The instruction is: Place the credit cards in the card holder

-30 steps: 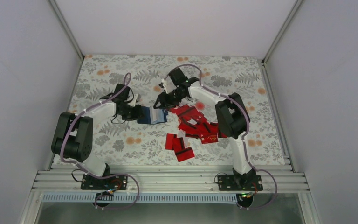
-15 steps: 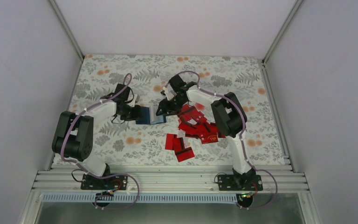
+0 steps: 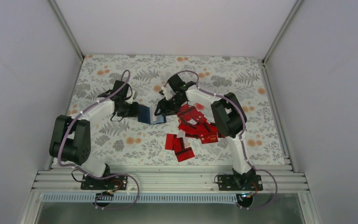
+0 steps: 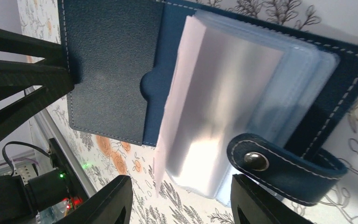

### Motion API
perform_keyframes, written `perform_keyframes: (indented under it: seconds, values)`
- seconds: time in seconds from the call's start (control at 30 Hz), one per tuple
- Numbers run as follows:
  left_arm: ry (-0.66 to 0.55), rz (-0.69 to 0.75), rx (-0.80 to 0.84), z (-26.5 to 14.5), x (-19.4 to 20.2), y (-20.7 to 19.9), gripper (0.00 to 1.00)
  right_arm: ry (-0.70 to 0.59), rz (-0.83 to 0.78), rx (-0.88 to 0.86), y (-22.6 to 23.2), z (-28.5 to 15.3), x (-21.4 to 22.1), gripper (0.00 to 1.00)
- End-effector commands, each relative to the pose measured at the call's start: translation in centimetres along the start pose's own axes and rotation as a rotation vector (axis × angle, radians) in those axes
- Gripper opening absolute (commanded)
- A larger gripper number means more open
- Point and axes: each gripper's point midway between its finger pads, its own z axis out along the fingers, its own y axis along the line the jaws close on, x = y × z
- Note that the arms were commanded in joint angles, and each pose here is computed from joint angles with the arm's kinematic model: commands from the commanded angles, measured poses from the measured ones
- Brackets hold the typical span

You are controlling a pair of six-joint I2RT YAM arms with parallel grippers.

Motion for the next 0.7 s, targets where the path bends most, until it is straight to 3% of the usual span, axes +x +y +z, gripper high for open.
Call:
perform_keyframes:
  seconds: [0.0, 0.67]
  values:
    - [0.017, 0.013, -0.019, 0.5, 0.6, 0.6, 0.26, -0.023, -0.043, -0.047, 3.1, -1.0, -0.4, 0.54]
    - [0.052, 0.005, 0.002, 1.9, 2.0, 0.8, 0.08, 0.034, 0.009, 0.0, 0.3, 2.5, 0.6, 0.54]
